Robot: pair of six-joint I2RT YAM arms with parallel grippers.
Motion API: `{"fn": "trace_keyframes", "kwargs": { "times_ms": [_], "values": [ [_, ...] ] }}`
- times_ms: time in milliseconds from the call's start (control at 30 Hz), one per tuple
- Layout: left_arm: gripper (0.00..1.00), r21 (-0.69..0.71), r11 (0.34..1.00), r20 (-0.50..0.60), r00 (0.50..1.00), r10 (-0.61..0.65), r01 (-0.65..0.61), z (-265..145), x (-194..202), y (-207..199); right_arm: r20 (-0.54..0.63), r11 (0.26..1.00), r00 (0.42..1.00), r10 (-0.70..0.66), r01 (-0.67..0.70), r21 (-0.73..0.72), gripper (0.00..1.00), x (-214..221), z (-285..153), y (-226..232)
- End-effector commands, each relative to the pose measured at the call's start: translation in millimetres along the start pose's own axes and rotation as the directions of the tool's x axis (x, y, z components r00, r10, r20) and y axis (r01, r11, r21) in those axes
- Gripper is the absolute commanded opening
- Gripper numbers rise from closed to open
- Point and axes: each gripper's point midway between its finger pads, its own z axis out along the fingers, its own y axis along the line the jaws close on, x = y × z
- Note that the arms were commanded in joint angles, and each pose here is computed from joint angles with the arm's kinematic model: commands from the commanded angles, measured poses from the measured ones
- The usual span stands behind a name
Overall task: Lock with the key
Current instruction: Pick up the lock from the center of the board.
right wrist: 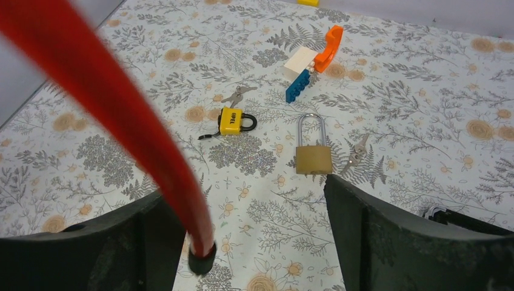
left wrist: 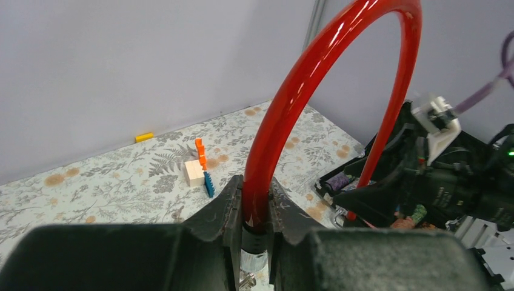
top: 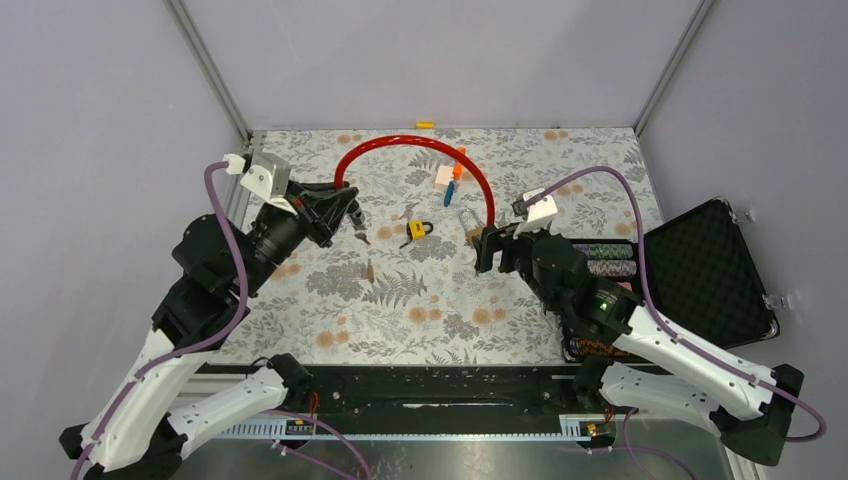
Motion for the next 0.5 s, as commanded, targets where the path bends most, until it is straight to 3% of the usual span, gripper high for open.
{"fn": "trace_keyframes", "kwargs": {
  "times_ms": [0,233,367,467],
  "values": [
    [0.00,0.087,0.995,0.233,0.970,-0.071,0.052,-18,-74,-18,0.052,0.998,0.997,0.059,-0.058,-0.011,0.80,-18,8,6],
    [0.00,0.103,0.992,0.248,0.963,-0.101,0.078,-22,-79,-21,0.041,0.984,0.995,0.090,-0.082,-0.155,0.39,-15,11,34],
    [0.00,0.106,0.987,0.228,0.963,-0.143,0.121,-18,-72,-22,0.034,0.965,0.992,0.119,-0.108,-0.239,0.03,-20,3,48],
    [0.00,0.083,0.978,0.179,0.963,-0.203,0.191,-10,-55,-18,0.061,0.934,0.981,0.183,-0.154,-0.323,0.00,-37,-8,60]
  ]
}}
